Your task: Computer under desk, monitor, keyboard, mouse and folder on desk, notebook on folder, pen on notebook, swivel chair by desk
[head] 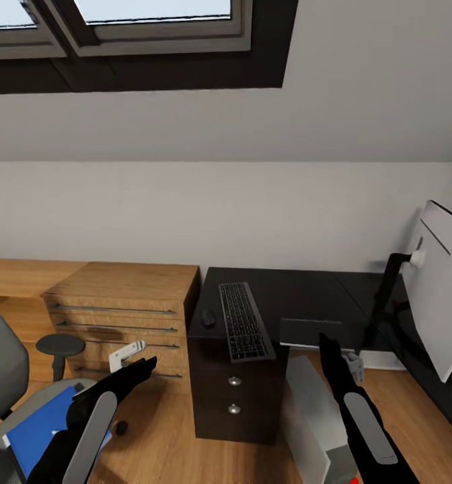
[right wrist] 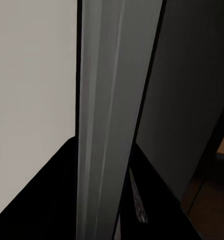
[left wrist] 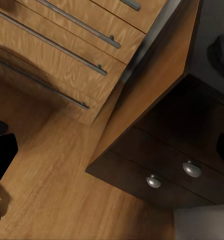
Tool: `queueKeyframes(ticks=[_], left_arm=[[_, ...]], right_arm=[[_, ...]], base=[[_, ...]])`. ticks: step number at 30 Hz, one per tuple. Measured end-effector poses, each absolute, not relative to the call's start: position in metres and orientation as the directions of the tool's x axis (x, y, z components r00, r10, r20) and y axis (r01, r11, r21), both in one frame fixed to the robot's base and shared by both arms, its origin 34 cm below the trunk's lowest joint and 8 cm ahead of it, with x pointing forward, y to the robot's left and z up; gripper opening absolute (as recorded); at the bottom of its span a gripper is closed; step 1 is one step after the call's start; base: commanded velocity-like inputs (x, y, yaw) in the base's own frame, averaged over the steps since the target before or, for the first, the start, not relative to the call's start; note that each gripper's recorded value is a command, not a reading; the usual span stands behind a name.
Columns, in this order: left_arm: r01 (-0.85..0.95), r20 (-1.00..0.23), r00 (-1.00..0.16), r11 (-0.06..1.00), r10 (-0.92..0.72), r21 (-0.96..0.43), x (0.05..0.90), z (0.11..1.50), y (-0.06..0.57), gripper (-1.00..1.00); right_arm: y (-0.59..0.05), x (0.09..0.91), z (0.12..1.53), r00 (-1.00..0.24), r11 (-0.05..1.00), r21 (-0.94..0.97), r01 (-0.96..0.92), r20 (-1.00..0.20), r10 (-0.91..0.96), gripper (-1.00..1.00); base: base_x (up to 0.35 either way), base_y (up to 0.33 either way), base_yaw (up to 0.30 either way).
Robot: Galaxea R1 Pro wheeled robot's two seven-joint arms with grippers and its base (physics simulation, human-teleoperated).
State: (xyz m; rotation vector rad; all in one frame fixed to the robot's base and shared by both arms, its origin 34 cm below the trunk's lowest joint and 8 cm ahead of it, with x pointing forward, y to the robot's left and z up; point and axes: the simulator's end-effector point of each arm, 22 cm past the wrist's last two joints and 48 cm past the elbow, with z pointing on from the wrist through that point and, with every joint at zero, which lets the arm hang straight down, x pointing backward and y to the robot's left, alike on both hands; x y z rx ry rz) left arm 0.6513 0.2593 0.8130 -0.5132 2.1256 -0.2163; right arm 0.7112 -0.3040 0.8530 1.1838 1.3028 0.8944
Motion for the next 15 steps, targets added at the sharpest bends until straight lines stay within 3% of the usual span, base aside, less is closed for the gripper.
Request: queueKeyframes(ticks=[15], left_arm=[[-0.279,-0.747,-0.499,0.898,-0.438,-0.34,0.649,0.786,0.259,1.0]], right_arm=[[-0.305,0.71,0.834,0.113,0.221,0.969,0.111,-0.233,0.966,-1.0]], base=[[0.0,0.0,0.0]])
